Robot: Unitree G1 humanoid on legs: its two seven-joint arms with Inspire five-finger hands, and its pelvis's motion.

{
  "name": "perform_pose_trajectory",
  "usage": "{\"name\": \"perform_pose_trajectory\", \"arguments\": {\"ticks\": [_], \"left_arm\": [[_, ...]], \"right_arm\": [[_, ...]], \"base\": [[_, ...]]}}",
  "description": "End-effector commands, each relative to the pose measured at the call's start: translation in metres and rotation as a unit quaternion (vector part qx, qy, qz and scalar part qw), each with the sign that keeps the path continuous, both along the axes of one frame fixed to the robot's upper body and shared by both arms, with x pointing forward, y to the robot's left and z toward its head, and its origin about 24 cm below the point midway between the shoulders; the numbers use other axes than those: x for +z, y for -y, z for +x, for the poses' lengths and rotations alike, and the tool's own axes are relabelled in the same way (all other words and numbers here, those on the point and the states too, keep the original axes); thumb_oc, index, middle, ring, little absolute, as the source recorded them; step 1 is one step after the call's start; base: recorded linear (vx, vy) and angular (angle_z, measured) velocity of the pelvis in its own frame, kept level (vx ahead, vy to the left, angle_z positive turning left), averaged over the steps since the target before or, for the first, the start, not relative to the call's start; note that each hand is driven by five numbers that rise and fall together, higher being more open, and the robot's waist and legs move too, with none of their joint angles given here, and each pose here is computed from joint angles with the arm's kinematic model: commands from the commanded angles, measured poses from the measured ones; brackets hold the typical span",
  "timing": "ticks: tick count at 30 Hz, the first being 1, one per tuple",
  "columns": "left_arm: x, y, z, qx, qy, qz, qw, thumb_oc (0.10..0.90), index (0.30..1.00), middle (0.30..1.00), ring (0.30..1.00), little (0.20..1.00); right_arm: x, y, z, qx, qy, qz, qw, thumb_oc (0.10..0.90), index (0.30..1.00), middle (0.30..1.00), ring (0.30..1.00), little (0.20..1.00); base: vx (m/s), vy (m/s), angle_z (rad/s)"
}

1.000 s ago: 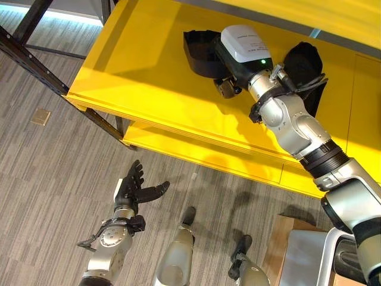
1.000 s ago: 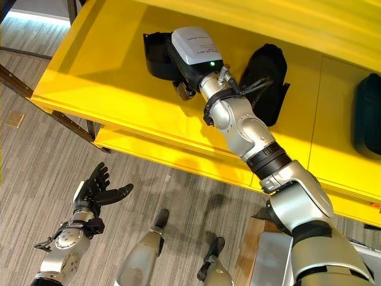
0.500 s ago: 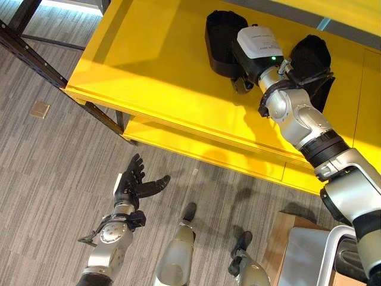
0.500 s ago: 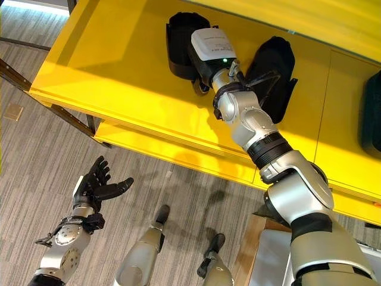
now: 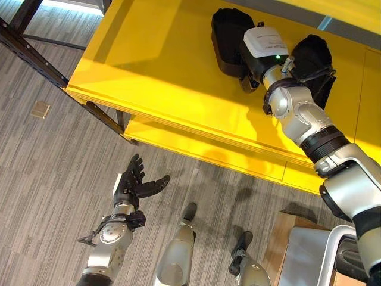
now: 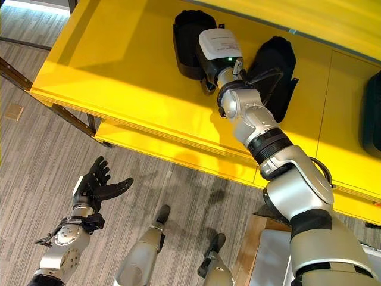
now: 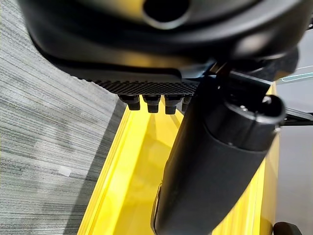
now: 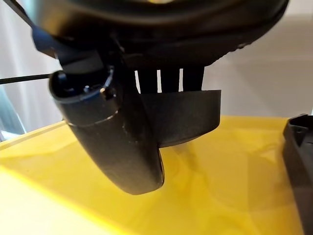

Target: Move parts from the plastic box to the shelf.

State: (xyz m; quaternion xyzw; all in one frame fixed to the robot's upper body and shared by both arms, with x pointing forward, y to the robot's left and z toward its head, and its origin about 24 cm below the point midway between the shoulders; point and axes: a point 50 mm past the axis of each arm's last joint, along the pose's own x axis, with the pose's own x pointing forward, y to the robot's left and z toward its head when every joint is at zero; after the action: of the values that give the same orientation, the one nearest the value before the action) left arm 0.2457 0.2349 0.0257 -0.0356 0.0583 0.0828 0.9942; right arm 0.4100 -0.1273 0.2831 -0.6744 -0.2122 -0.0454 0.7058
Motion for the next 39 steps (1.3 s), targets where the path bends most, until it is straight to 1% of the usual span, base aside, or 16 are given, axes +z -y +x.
{"name": "perform_pose_trajectory", "arguments": {"ticks": [1,9,15,23,28,35,39], "left_arm": [[0.043,-0.004,0.001,-0.031,0.104,0.032,0.994,0.9,1.0,1.0,1.0,1.0],[0.041,-0.001,0.002,-0.04,0.102,0.029,0.993,0.9,1.0,1.0,1.0,1.0],[0.042,0.0,0.004,-0.041,0.104,0.03,0.993,0.9,1.0,1.0,1.0,1.0],[0.041,0.0,0.004,-0.039,0.103,0.028,0.994,0.9,1.0,1.0,1.0,1.0],[0.041,-0.001,0.004,-0.034,0.102,0.027,0.994,0.9,1.0,1.0,1.0,1.0],[0.04,-0.004,0.003,-0.027,0.1,0.03,0.994,0.9,1.0,1.0,1.0,1.0],[0.04,-0.006,0.002,-0.024,0.097,0.032,0.994,0.9,1.0,1.0,1.0,1.0]], "right_arm": [[0.077,-0.021,-0.014,0.013,0.141,-0.017,0.99,0.4,0.3,0.3,0.3,0.3],[0.071,-0.011,-0.007,-0.019,0.123,-0.024,0.992,0.4,0.3,0.3,0.3,0.3],[0.069,-0.009,-0.005,-0.023,0.117,-0.017,0.993,0.4,0.3,0.3,0.3,0.3],[0.065,-0.019,-0.006,0.004,0.109,0.014,0.994,0.4,0.3,0.3,0.3,0.3],[0.052,-0.032,-0.005,0.039,0.081,0.073,0.993,0.4,0.3,0.3,0.3,0.3],[0.032,-0.039,0.0,0.063,0.029,0.174,0.982,0.4,0.3,0.3,0.3,0.3],[0.026,-0.042,0.001,0.072,0.013,0.2,0.977,0.4,0.3,0.3,0.3,0.3]], "base": [[0.0,0.0,0.0],[0.0,0.0,0.0],[0.0,-0.002,-0.01],[0.0,-0.002,-0.01],[0.0,0.0,0.0],[0.0,0.0,0.0],[0.0,0.0,0.0]]}}
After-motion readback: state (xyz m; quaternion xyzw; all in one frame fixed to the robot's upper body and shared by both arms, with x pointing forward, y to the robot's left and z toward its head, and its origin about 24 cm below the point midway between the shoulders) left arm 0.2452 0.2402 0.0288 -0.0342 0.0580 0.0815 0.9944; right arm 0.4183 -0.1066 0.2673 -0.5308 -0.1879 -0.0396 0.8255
